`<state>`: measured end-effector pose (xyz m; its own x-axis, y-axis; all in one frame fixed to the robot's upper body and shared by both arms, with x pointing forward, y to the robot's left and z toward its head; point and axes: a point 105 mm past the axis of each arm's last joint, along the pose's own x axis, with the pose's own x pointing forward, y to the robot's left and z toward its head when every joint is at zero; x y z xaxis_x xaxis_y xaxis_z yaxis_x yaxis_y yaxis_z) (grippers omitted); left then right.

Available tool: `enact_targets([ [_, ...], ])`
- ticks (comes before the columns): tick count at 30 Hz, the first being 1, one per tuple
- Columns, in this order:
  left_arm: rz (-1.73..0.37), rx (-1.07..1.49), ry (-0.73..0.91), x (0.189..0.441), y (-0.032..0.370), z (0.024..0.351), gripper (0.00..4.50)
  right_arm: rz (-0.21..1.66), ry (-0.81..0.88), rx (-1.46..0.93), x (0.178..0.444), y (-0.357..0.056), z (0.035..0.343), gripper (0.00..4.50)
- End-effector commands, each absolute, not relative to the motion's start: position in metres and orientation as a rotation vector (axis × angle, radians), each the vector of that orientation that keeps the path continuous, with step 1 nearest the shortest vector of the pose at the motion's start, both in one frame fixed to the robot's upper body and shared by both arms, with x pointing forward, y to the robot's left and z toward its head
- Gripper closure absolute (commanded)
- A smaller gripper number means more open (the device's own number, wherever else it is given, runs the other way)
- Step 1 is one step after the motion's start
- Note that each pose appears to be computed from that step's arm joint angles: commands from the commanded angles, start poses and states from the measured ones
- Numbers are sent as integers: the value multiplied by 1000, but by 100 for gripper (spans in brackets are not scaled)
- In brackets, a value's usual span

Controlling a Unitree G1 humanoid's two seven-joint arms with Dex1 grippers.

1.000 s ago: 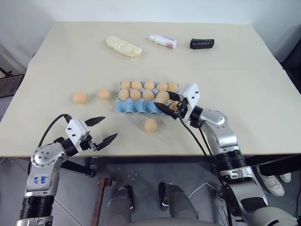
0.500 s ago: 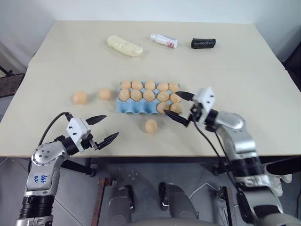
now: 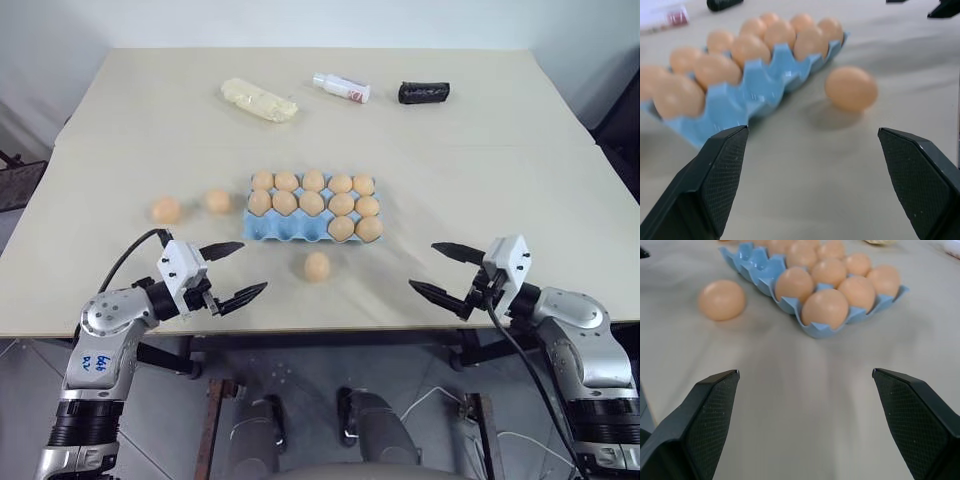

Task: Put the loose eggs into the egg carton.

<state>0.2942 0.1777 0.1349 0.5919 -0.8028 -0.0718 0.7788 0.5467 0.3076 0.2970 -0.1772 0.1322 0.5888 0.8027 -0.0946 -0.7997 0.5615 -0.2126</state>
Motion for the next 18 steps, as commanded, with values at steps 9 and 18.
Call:
enact_targets([
  [9, -811, 331, -76, 285, 217, 135, 13, 1250, -100, -241, 300, -55, 151, 1],
  [18, -755, 325, -70, 273, 222, 132, 13, 1294, -69, -248, 318, -28, 135, 1],
])
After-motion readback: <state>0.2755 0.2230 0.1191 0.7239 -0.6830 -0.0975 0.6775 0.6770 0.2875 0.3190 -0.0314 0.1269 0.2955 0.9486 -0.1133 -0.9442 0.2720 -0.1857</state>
